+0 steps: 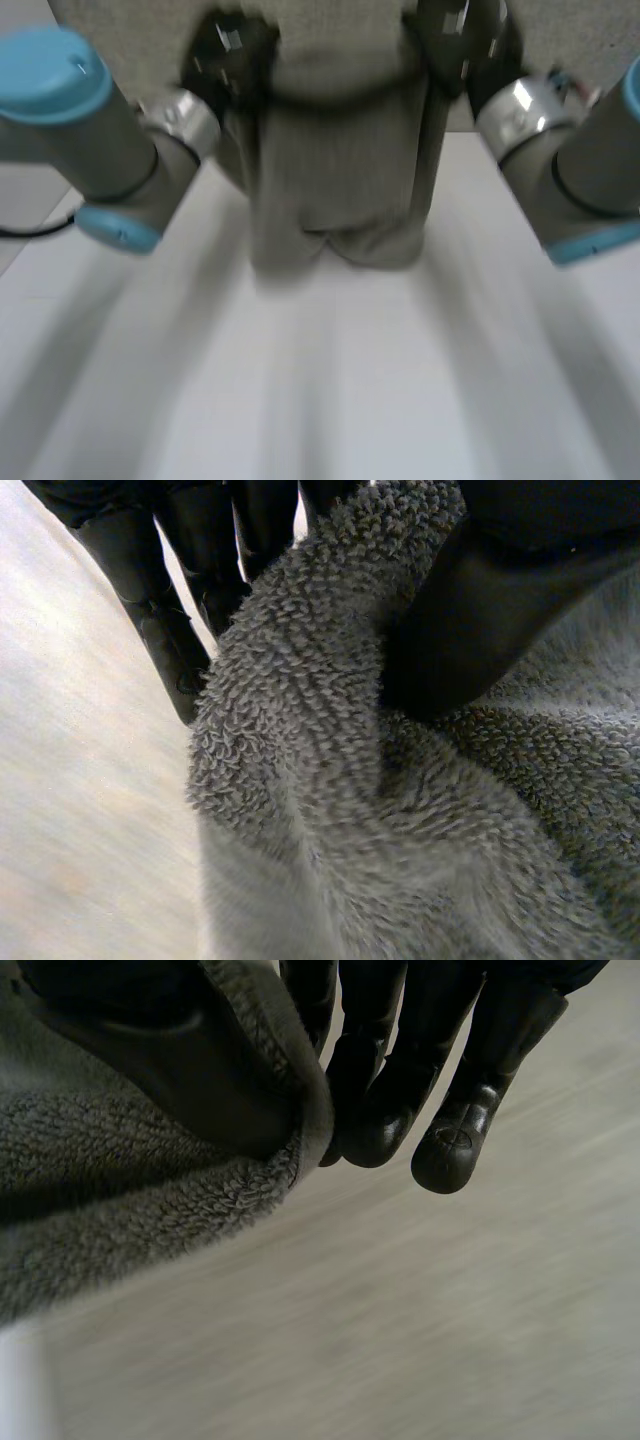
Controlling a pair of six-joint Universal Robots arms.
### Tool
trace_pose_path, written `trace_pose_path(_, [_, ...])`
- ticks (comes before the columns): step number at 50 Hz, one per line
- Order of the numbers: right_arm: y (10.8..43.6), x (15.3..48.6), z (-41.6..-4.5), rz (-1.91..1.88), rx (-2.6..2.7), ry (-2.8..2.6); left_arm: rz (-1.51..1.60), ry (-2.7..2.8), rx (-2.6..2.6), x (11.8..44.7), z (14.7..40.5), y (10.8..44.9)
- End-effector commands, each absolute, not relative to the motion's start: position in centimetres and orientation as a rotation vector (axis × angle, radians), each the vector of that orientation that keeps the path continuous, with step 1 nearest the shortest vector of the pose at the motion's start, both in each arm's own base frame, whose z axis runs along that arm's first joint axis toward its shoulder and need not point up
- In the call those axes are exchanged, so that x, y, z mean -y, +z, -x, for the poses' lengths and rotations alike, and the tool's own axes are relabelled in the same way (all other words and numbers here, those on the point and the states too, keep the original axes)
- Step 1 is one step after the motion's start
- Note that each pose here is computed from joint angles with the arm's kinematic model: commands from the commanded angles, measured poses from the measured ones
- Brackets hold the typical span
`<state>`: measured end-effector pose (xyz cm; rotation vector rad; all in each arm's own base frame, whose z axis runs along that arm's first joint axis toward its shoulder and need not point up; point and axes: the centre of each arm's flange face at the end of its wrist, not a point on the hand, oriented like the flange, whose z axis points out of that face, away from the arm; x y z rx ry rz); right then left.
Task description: Fold the towel.
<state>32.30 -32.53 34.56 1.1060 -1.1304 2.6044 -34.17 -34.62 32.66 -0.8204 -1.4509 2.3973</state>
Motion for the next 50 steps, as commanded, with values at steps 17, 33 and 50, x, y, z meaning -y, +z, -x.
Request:
trace_pose_path(17, [26.5,32.2,-34.5,-1.443,1.571,2.332,0.773,2.387,1.734,33.7,31.1,24.6])
trace_pose_path(33, [15.3,26.2,-31.8,-1.824,2.086,1.669,1.597,1.988,2.163,25.5,27.0,10.4])
trace_pose_path(50, [16.6,21.4,-29.3,-1.908,2.263,1.416,1.513,1.993,2.104,20.8,26.4,13.9])
